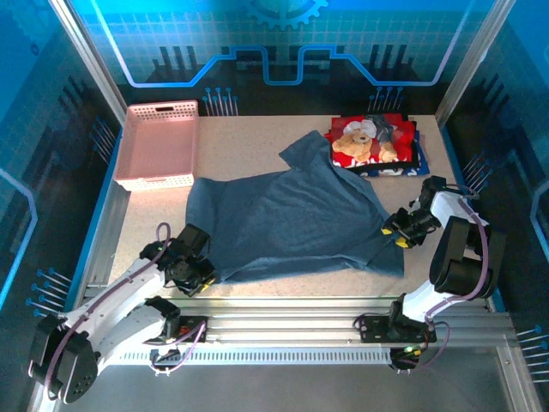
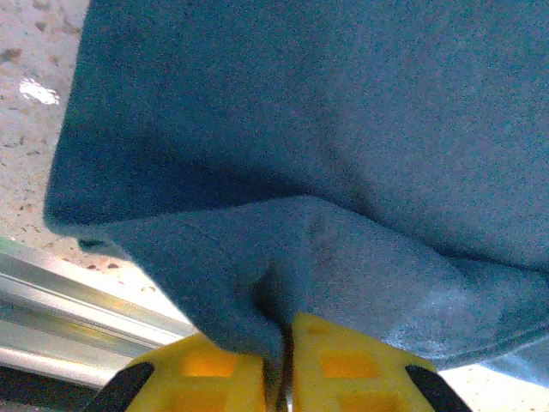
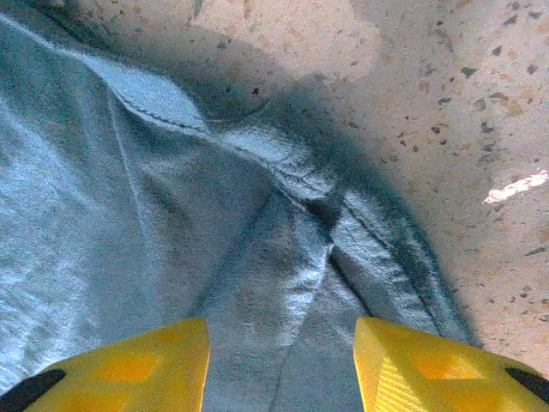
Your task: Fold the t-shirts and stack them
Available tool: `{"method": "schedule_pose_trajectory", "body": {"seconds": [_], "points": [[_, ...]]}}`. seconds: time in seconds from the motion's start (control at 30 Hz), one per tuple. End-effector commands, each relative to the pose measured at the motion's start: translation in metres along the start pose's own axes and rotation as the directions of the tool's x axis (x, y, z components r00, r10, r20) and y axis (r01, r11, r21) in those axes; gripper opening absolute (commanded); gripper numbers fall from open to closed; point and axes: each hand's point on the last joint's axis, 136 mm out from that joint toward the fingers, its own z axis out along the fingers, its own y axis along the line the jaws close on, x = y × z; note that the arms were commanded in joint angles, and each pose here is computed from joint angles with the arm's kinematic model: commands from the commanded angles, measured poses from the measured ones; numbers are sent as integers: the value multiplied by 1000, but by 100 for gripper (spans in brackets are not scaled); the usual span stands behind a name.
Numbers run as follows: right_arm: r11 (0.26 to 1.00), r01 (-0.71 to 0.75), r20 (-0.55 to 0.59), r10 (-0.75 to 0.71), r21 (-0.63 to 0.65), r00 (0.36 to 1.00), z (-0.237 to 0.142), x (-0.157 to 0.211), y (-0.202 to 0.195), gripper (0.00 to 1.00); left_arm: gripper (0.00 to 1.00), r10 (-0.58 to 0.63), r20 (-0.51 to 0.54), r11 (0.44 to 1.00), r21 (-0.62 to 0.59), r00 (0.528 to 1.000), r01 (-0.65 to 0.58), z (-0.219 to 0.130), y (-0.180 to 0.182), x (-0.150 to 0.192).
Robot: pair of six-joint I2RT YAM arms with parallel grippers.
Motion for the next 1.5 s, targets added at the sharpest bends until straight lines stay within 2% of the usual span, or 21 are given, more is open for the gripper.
{"method": "schedule_pose_trajectory", "body": {"seconds": [0.0,0.3,0.53,1.13,1.47], "points": [[1000,-4,0,4,-23,1000,-1,-3,3,49,17,-20,-27,999,-45,999,19,1,14,7],[999,0,-10,0,-33,1000,1,-3,5,48,18,-43,-34,998,-40,999,41,9,14,8],[999,2,-11,-2,-32,1000,-2,-1,6,47,9,-25,-29,1000,-20,999,24,0,7,7],[1000,15,0,-15,2,1000,-10,0,1,47,4,-12,-8,997,77,1000,13,-33,6,10],[999,10,26,-11,33,1000,-5,-10,-4,41,3,-16,-7,996,91,1000,17,-32,4,9]]}}
